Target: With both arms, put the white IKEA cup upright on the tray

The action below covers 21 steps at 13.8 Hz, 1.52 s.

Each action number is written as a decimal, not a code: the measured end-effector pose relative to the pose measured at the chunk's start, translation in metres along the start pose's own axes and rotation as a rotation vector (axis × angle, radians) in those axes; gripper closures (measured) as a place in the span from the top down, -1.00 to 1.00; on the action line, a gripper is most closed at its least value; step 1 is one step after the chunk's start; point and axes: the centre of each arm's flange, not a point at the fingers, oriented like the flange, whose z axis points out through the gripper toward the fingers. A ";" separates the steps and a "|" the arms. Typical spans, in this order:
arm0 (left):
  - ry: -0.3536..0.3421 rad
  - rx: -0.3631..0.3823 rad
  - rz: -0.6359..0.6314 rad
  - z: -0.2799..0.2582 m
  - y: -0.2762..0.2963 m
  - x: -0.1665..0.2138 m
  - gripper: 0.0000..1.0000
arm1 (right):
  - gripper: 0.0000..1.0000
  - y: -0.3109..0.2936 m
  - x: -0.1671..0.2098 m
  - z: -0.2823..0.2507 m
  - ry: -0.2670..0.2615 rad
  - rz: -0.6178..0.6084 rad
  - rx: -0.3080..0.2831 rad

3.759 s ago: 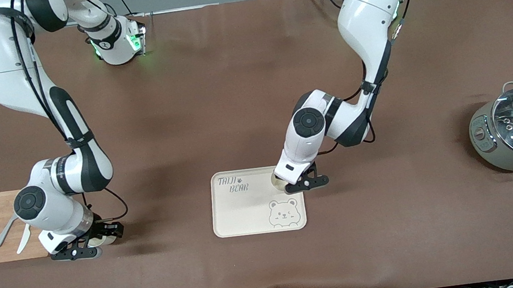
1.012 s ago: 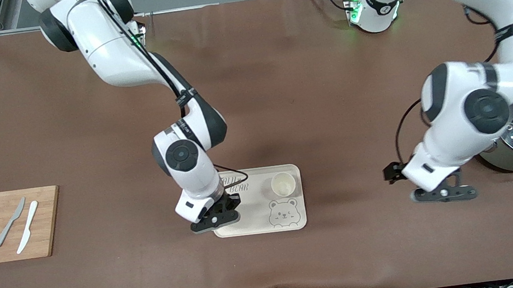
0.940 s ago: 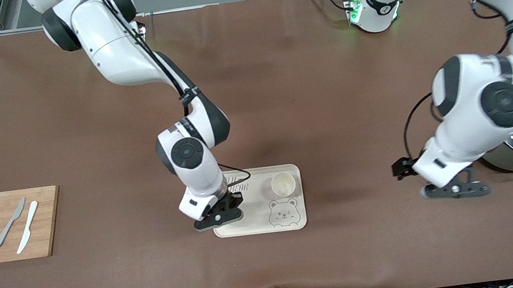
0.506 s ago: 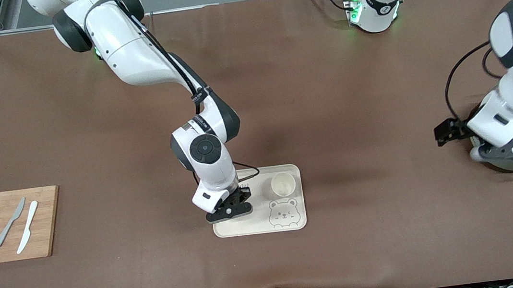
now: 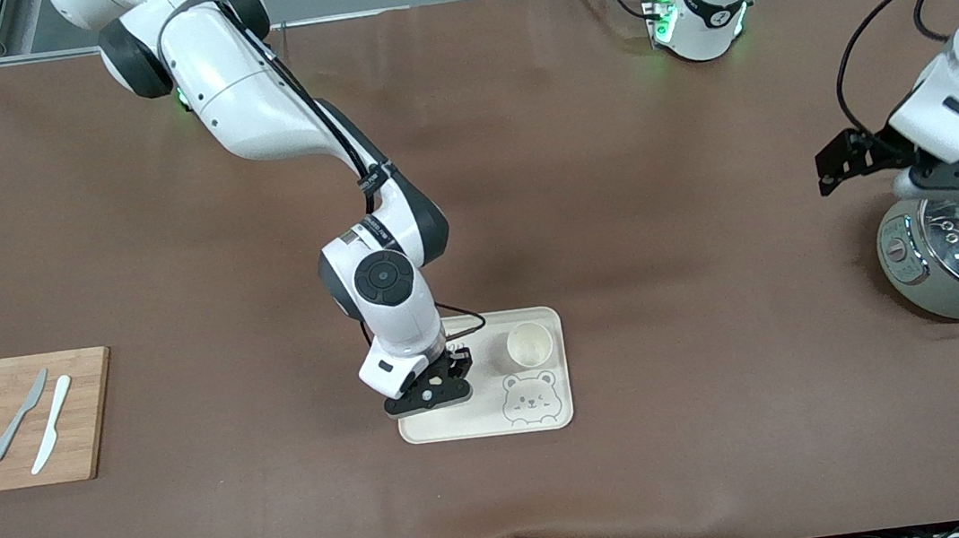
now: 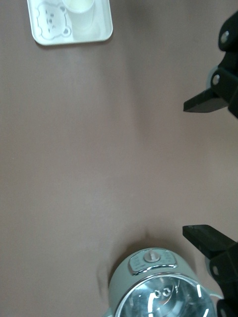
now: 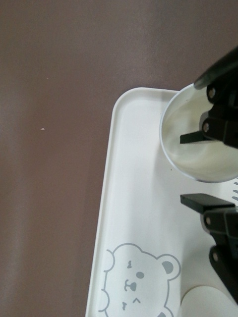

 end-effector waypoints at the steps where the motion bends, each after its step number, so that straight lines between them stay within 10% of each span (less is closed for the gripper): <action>1: -0.004 0.000 0.001 -0.012 -0.003 -0.006 1.00 | 0.29 0.002 0.003 -0.003 0.008 0.004 0.000; 5: 0.002 0.002 0.025 -0.050 -0.014 -0.017 1.00 | 1.00 0.014 0.015 -0.021 0.014 0.024 -0.012; 21: -0.028 -0.001 0.010 -0.036 -0.030 -0.005 1.00 | 1.00 0.299 0.089 -0.173 -0.054 0.306 -0.053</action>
